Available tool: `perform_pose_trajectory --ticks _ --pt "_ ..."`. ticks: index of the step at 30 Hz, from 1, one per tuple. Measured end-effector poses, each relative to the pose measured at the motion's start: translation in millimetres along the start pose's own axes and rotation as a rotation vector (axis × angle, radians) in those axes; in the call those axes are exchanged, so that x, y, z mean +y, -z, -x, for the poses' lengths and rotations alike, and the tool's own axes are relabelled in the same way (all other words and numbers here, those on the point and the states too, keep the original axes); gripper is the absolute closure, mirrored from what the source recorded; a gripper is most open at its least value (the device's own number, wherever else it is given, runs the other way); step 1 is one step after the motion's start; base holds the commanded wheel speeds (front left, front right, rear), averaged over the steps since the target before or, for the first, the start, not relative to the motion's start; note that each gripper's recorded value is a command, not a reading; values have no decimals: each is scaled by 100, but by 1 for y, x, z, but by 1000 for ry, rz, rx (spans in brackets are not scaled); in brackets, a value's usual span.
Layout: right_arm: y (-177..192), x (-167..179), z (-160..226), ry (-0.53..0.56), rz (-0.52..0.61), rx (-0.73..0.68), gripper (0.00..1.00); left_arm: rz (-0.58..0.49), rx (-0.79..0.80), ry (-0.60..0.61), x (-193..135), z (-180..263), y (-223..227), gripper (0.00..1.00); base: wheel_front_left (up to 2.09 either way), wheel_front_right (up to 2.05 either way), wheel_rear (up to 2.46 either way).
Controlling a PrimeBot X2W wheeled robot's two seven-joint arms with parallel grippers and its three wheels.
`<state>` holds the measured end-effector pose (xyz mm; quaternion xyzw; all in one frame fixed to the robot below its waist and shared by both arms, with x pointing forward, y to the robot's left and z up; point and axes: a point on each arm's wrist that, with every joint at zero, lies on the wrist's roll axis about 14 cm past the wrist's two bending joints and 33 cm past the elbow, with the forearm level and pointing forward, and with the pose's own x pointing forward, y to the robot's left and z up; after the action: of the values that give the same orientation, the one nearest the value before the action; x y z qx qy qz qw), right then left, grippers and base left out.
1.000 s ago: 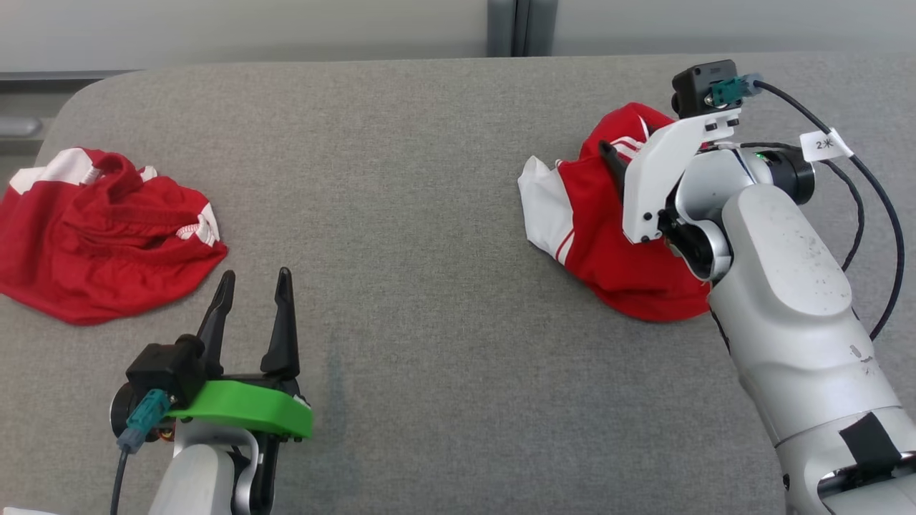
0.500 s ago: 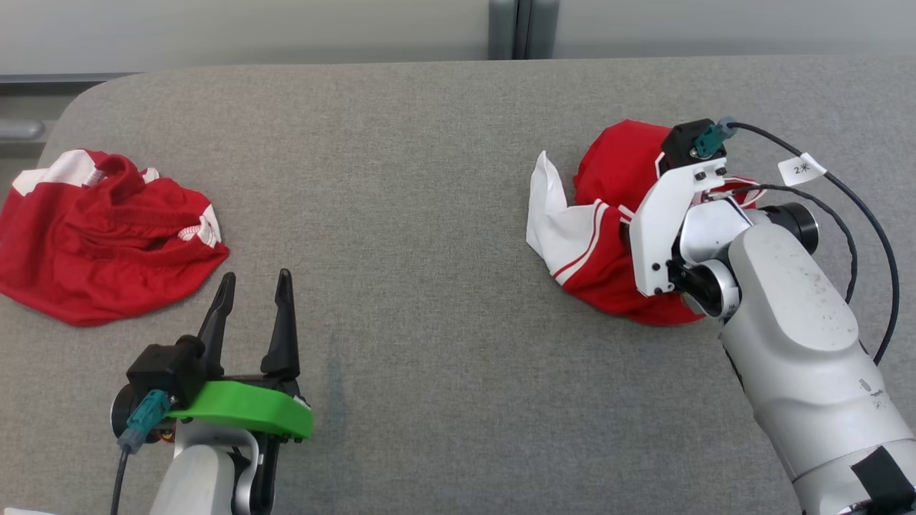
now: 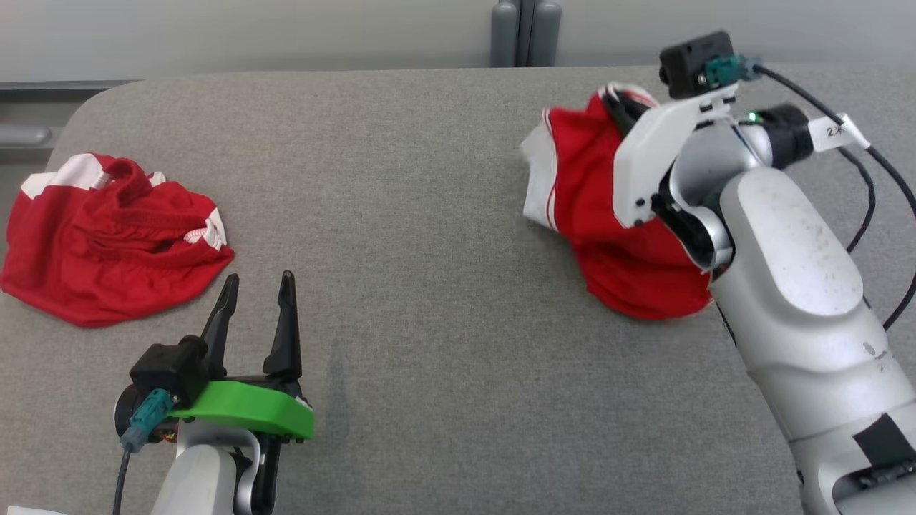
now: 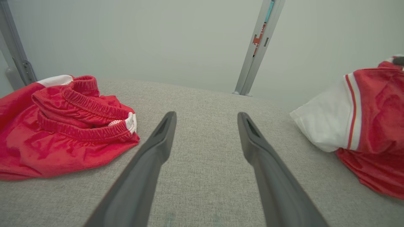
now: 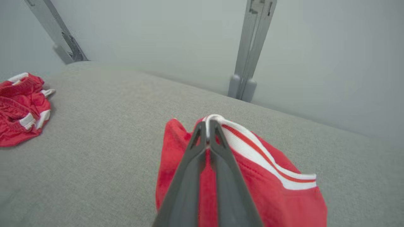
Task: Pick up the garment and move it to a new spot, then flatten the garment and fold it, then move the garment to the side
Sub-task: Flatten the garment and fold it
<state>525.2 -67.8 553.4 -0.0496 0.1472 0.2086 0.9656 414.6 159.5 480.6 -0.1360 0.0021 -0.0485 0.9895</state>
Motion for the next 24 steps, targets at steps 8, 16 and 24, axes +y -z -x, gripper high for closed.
perform_pose_trajectory --ticks 8,16,24 --pt "-159 44 25 -112 175 -587 100 -1 -20 -5 1 3 -8 0 0 0 0" --pt "-257 73 88 -204 271 -1016 100 -9 -43 -15 4 10 -16 0 0 0 0" --pt "-157 -5 48 -55 252 -661 100 -10 -45 -13 2 14 -16 0 0 0 0"
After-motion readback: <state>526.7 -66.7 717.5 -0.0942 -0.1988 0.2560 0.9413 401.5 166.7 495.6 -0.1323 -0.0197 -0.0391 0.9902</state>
